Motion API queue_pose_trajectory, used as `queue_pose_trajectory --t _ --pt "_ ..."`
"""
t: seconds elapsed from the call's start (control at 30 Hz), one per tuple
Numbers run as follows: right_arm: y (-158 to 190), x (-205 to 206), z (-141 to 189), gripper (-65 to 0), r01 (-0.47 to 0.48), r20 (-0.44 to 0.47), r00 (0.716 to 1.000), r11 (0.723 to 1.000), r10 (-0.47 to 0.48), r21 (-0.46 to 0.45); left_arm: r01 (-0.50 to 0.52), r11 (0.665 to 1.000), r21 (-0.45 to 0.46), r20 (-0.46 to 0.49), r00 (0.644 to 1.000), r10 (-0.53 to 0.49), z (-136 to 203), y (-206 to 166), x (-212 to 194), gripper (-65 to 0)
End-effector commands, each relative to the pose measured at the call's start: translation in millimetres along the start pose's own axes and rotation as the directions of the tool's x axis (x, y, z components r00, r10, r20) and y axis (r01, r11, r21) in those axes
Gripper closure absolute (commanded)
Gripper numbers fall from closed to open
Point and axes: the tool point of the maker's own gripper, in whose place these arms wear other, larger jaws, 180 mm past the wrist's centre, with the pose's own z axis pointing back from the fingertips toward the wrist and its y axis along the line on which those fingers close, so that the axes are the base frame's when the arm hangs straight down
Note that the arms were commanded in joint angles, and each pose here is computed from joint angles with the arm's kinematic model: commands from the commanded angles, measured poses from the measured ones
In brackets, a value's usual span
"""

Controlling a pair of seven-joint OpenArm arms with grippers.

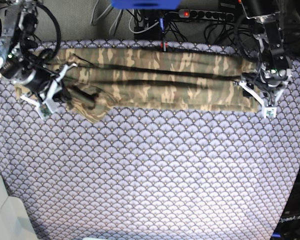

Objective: Fold the T-shirt properly
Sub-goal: 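Fold the sleeve flap up onto the strip with the right gripper, then hold both strip ends with the grippers and pull them apart taut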

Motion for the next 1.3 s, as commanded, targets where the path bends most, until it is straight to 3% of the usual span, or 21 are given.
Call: queue_pose_trajectory --t 0.0,0.17,0.37,0.7,1.27 --pt "-4.3 8.5 7.1 0.0 -0.016 0.035 0.999 1.000 0.016 -0.002 0.014 1.000 0.007 -0.016 1.000 -0.014 1.0 2.7 -1.8 -35.7" --pt "-6.0 -2.2 21.5 0.0 0.011 0.034 0.999 0.999 -0.013 0.037 0.015 1.000 0.008 -0.019 1.000 -0.015 0.9 3.3 -2.9 -35.7" --pt "-18.5 -8.7 35.9 0.0 0.068 0.051 0.996 0.998 -0.069 0.012 0.023 1.000 0.019 -0.016 1.000 -0.023 1.7 8.8 -0.7 -35.7" --pt "-29.1 -32.8 50.4 0.0 0.111 0.007 0.994 0.993 -0.111 -0.039 0.047 0.998 0.046 -0.013 0.999 -0.047 4.2 23.7 3.2 -35.7" --pt "-28.5 -45.7 43.0 0.0 0.176 -0.003 0.984 0.984 -0.177 -0.038 0.057 0.997 0.049 -0.034 0.998 -0.055 4.8 25.7 -6.8 -35.7"
